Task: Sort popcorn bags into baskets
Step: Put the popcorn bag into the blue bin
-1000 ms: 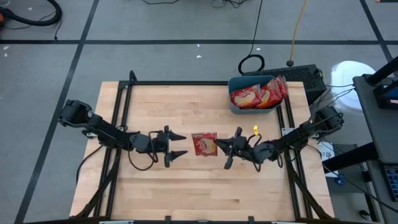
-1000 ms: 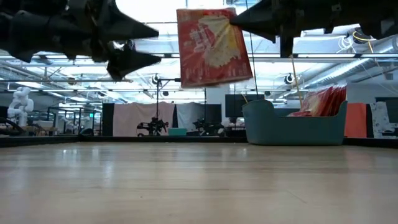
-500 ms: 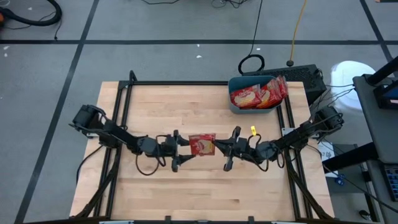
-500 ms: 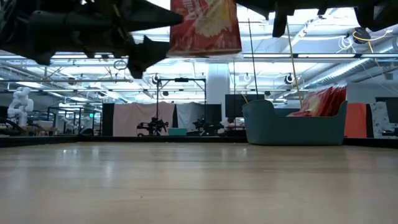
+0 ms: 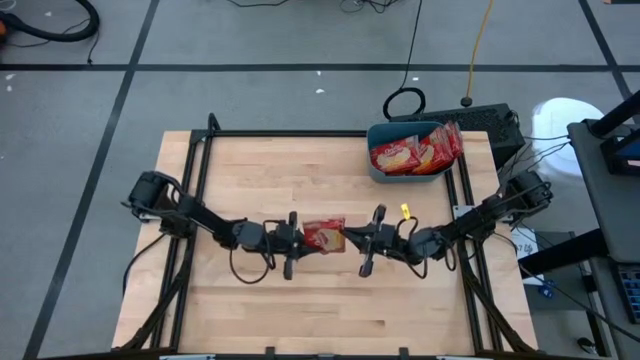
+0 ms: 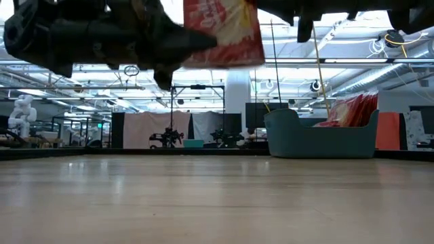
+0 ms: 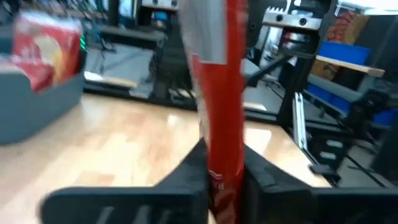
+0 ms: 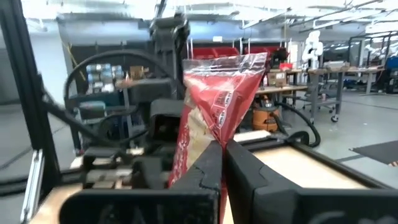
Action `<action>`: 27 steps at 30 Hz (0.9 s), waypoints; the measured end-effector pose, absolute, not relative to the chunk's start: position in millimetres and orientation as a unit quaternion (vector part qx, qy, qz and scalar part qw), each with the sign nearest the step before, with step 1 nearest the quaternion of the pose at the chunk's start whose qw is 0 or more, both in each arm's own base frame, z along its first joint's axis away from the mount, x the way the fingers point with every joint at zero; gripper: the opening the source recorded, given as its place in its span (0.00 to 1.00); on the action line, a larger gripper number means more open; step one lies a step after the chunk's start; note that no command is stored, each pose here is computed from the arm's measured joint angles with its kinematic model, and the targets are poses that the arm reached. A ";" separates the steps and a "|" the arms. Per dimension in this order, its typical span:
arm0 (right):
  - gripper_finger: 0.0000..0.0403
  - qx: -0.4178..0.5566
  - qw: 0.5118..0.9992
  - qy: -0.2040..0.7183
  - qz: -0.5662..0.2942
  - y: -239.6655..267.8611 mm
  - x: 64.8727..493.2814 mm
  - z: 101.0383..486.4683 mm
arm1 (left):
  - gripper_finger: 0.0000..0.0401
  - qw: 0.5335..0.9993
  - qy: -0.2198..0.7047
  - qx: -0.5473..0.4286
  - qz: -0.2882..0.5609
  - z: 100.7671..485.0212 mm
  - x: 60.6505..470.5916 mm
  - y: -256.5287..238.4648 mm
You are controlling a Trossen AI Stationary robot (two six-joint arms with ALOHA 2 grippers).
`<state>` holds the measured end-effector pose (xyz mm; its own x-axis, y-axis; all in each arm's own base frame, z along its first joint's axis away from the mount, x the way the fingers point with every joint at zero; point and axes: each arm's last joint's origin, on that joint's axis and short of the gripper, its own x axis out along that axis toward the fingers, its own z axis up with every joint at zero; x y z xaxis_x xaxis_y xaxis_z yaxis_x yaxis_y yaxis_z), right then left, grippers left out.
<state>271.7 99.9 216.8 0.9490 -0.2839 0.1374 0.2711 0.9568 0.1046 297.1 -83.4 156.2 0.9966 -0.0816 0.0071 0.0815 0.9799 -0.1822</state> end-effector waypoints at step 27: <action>0.59 0.123 0.943 0.277 -0.137 66.6 329.4 277.5 | 0.08 0.974 0.200 -0.092 -0.050 94.3 247.3 -55.8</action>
<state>329.4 66.6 277.5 0.8085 -0.1902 -0.5569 0.3270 0.9320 0.1564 247.3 -55.8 94.3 0.9150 -0.1337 -0.3806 0.0603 0.9782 -0.1987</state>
